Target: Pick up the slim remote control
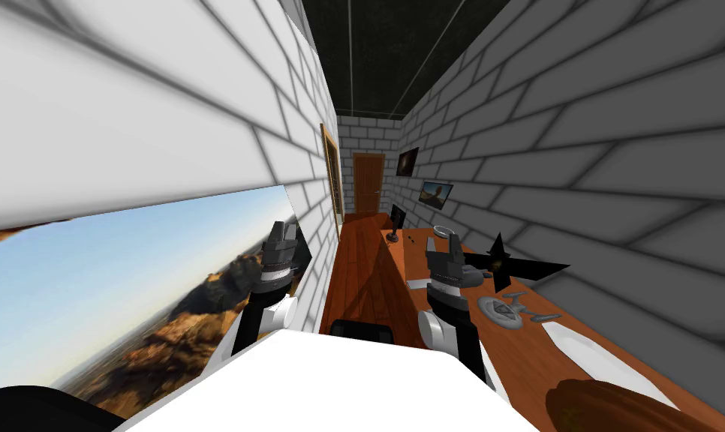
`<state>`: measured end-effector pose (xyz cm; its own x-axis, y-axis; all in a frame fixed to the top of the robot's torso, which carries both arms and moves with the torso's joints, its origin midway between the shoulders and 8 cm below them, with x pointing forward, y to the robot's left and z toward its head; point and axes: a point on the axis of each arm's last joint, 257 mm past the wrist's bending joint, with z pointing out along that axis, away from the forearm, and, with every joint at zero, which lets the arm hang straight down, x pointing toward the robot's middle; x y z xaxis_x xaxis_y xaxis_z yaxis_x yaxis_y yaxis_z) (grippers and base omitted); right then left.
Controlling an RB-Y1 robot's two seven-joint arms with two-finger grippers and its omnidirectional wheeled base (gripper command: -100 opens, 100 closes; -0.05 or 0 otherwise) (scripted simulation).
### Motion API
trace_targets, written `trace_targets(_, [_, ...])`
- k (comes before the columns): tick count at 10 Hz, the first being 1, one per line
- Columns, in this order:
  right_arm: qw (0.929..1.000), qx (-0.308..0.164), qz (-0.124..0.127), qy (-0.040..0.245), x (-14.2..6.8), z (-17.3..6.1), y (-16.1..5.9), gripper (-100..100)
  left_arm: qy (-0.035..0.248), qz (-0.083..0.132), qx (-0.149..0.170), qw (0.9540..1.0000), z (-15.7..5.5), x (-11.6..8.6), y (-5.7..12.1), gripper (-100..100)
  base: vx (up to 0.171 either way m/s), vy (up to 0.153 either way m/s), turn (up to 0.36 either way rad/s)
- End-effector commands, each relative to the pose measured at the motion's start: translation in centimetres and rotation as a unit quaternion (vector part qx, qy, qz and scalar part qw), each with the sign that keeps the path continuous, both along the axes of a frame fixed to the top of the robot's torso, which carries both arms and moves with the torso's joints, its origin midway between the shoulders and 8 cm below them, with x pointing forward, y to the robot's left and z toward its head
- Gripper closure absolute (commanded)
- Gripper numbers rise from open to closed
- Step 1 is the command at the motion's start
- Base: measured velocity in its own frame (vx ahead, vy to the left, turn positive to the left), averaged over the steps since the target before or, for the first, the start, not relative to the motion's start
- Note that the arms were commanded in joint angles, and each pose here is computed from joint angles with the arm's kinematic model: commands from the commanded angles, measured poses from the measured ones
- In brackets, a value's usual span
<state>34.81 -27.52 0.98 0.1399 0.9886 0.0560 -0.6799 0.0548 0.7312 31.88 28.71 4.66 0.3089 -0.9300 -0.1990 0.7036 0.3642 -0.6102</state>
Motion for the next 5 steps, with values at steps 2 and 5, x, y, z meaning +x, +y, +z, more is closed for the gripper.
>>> trace_targets(2, [0.9984, -0.050, 0.021, 0.016, 0.8, -0.8, 2.0, -100, 0.000, 0.000, 0.000, 1.0000, 0.0, 0.0, 0.0, 0, 0.090, 0.004, 0.063])
trace_targets(5, [0.9908, -0.122, 0.045, 0.038, 1.9, -2.6, 4.8, -100, 0.000, 0.000, 0.000, 1.0000, 0.0, 0.0, 0.0, 0, 0.160, 0.007, 0.068])
